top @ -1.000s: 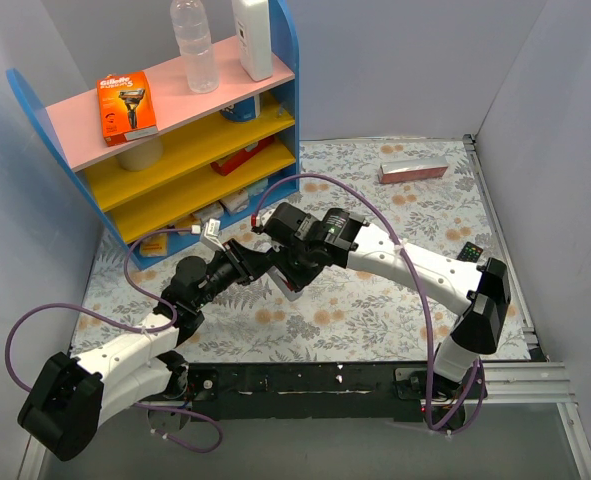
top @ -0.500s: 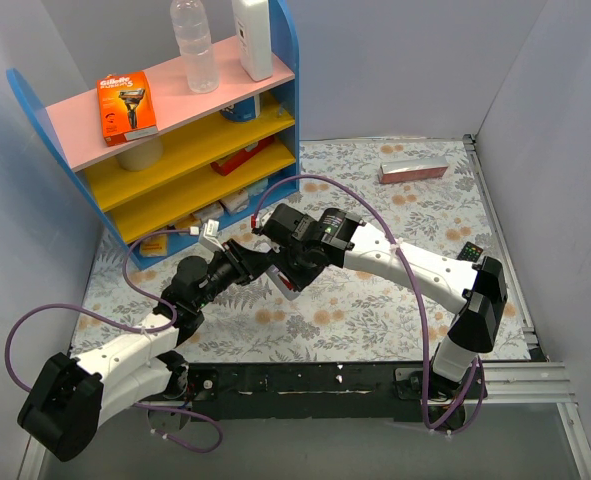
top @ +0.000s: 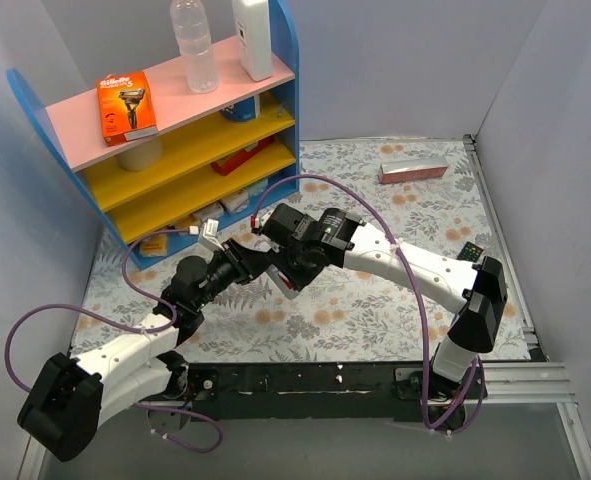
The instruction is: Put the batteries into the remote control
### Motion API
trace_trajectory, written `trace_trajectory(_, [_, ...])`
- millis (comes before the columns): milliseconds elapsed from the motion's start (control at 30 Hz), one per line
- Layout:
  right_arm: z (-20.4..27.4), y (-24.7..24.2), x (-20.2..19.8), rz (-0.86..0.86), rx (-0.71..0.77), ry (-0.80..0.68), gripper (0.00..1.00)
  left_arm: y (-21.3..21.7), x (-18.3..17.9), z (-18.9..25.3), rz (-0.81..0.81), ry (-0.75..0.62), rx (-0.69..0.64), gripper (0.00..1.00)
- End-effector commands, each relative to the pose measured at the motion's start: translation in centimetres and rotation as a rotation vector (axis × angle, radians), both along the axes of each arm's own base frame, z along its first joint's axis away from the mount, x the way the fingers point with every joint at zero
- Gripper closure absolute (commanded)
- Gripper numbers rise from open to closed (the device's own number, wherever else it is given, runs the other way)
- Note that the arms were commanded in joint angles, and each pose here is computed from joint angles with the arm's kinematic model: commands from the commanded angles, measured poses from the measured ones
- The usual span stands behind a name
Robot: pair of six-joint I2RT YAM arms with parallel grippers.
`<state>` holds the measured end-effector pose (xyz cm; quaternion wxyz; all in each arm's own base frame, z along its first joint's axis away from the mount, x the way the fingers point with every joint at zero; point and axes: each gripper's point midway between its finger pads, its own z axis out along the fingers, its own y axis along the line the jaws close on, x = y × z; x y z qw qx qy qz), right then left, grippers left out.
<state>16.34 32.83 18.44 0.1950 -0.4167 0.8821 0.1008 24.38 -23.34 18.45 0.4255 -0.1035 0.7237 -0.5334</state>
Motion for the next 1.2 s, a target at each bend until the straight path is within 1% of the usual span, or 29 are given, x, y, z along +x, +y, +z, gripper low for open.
trace_trajectory(0, [1.2, 1.1, 0.3, 0.018, 0.055, -0.026, 0.88, -0.3, 0.0, 3.3, -0.014, -0.088, -0.047, 1.0])
trace_trajectory(533, [1.0, 1.6, 1.0, -0.005, 0.074, -0.056, 0.88, -0.5, -0.4, 3.5, -0.037, -0.088, -0.058, 1.0])
trace_trajectory(900, [1.1, 2.1, 1.9, -0.045, 0.141, -0.114, 0.88, -0.9, -0.8, 4.1, -0.059, -0.044, -0.132, 1.0])
trace_trajectory(1167, [2.7, 2.2, 2.7, -0.045, 0.173, -0.172, 0.89, -0.9, -1.1, 3.8, -0.076, -0.056, -0.102, 1.0])
